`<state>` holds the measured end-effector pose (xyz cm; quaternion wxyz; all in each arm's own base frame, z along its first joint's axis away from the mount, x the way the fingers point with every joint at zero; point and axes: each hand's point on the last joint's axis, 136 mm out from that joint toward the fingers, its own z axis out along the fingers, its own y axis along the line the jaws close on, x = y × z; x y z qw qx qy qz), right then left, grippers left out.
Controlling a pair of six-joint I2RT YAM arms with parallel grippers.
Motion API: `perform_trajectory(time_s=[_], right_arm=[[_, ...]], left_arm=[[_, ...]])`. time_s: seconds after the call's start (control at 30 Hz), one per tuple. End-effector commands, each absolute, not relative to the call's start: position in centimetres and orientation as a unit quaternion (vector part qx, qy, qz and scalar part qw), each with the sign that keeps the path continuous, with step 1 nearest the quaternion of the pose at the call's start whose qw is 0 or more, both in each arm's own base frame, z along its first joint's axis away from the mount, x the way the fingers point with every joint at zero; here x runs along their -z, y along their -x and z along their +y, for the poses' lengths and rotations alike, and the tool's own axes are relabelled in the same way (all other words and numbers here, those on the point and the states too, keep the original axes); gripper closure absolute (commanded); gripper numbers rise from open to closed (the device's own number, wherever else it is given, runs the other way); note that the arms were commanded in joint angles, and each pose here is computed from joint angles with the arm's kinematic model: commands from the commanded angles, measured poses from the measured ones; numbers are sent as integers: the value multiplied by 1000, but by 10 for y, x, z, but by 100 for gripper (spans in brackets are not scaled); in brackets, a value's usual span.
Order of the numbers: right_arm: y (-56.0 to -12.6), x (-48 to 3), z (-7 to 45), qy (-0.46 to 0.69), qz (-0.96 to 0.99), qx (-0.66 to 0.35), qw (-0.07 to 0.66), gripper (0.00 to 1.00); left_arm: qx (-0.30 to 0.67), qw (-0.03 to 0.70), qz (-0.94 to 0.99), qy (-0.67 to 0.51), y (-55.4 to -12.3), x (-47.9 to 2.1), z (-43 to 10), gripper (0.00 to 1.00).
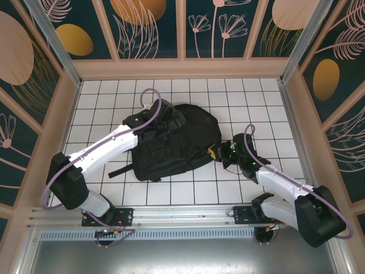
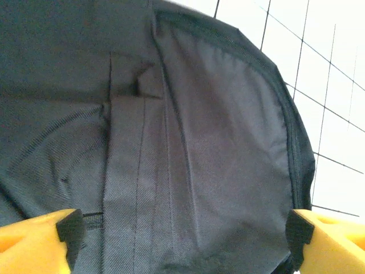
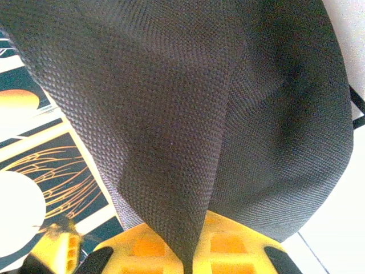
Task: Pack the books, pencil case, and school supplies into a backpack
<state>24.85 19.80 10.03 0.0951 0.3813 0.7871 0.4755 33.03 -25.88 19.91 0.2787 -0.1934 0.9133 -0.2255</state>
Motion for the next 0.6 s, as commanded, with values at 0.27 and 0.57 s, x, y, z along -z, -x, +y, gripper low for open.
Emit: perform_trajectory(time_s=[0.27, 0.57], right_arm=[[-263, -121, 205, -366, 783, -488, 124, 100], [-264, -121, 204, -364, 789, -479, 128, 100]], left_arm=[[-10, 429, 889, 157, -329, -312, -155, 2], [-85, 475, 860, 165, -327, -382, -120, 1]])
